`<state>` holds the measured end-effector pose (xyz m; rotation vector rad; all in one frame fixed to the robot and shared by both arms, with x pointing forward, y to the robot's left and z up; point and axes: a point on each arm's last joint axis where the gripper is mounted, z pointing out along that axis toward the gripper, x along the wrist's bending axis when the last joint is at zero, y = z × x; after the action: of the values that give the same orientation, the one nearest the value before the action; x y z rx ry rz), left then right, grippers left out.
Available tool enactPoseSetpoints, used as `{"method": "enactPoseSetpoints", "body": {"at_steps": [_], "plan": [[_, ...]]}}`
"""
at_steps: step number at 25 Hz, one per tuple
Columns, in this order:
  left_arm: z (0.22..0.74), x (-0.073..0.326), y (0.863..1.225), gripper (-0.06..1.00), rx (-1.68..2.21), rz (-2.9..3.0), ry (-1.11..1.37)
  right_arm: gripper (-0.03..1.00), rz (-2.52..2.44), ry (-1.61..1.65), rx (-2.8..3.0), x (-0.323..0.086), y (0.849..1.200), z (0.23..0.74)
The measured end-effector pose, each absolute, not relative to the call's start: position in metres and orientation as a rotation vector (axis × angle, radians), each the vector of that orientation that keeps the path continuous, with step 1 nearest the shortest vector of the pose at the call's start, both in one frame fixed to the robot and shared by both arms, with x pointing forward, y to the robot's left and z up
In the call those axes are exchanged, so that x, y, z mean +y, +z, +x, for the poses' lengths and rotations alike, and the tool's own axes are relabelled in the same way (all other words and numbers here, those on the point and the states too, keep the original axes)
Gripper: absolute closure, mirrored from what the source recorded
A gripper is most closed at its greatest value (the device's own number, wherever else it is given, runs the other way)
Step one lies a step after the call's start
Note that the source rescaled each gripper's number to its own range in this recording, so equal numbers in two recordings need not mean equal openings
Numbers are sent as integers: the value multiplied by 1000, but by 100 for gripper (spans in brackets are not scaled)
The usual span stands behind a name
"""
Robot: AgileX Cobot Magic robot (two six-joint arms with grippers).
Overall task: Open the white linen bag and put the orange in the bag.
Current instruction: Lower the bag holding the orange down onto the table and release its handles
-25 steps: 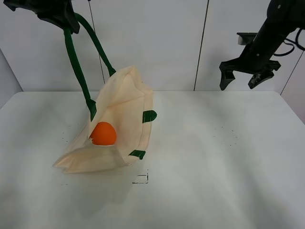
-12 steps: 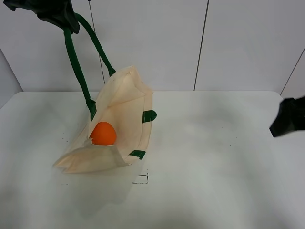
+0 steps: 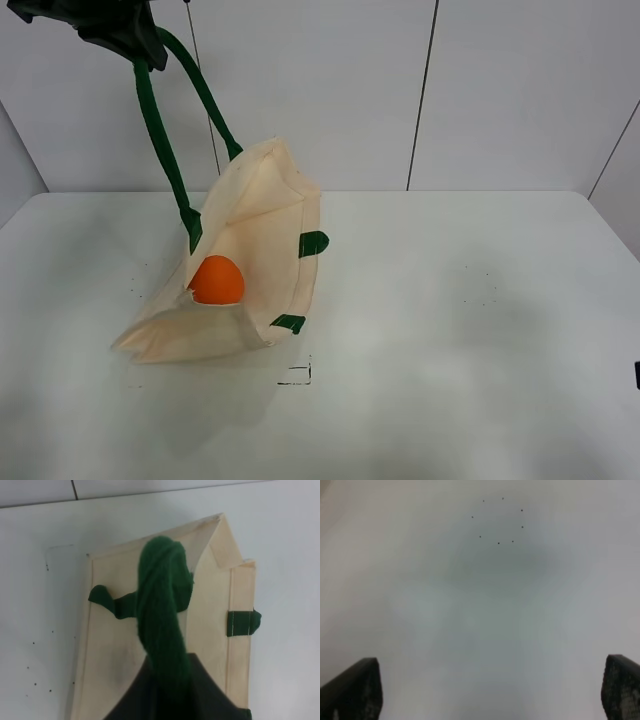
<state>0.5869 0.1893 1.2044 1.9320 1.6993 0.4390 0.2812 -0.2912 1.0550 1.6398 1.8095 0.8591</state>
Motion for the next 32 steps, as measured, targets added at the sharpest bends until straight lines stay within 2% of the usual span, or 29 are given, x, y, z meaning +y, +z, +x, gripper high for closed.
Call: {"method": "enactPoseSetpoints", "body": {"at_steps": [5, 20, 32], "plan": [[587, 189, 1204, 94, 1699, 1932, 439, -3, 1567, 918, 1739, -293, 1054, 262], [587, 189, 1204, 94, 1693, 1938, 442, -3, 1554, 947, 1726, -292, 1054, 258], [587, 189, 1204, 94, 1693, 1938, 442, -3, 1496, 1010, 1561, -293, 1055, 235]]}}
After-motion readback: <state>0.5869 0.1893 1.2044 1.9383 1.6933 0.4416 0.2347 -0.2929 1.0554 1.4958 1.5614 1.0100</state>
